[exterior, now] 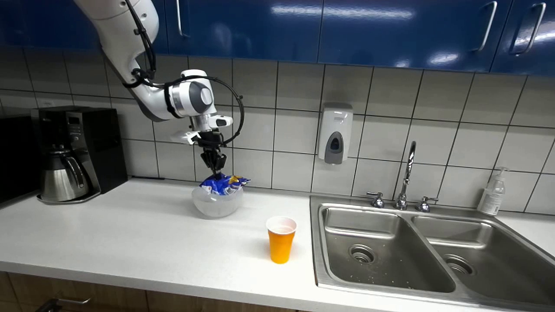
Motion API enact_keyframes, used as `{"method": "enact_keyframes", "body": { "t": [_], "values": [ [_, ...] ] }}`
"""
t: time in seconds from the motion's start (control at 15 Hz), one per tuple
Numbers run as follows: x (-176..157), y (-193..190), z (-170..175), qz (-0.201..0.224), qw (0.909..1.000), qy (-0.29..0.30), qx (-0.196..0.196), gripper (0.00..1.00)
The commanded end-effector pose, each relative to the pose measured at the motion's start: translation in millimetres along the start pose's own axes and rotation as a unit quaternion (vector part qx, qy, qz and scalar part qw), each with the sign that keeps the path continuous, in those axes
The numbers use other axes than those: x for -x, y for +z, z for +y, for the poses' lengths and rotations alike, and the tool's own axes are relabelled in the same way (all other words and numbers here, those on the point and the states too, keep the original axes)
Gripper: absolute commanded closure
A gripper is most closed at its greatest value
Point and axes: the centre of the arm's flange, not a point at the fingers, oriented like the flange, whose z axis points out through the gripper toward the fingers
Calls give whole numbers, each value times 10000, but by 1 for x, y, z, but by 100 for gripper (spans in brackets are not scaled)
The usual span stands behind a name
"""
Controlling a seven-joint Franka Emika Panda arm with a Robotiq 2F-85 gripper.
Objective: Put the blue packet in the bowl
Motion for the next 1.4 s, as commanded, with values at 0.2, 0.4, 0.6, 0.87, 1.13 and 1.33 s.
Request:
{"method": "enact_keyframes", "body": {
  "t": [0.2, 0.4, 0.6, 0.87, 1.13, 1.33],
  "values": [
    [-29, 32, -40, 130, 9999, 10, 38, 100],
    [-34, 45, -55, 184, 9998, -1, 49, 100],
    [-37, 46, -66, 214, 9998, -21, 42, 100],
    [-25, 33, -62, 111, 9998, -159, -19, 60],
    [0, 17, -36, -117, 9985, -531, -86, 30],
    [30, 8, -7, -287, 9966, -760, -101, 6]
  ]
}}
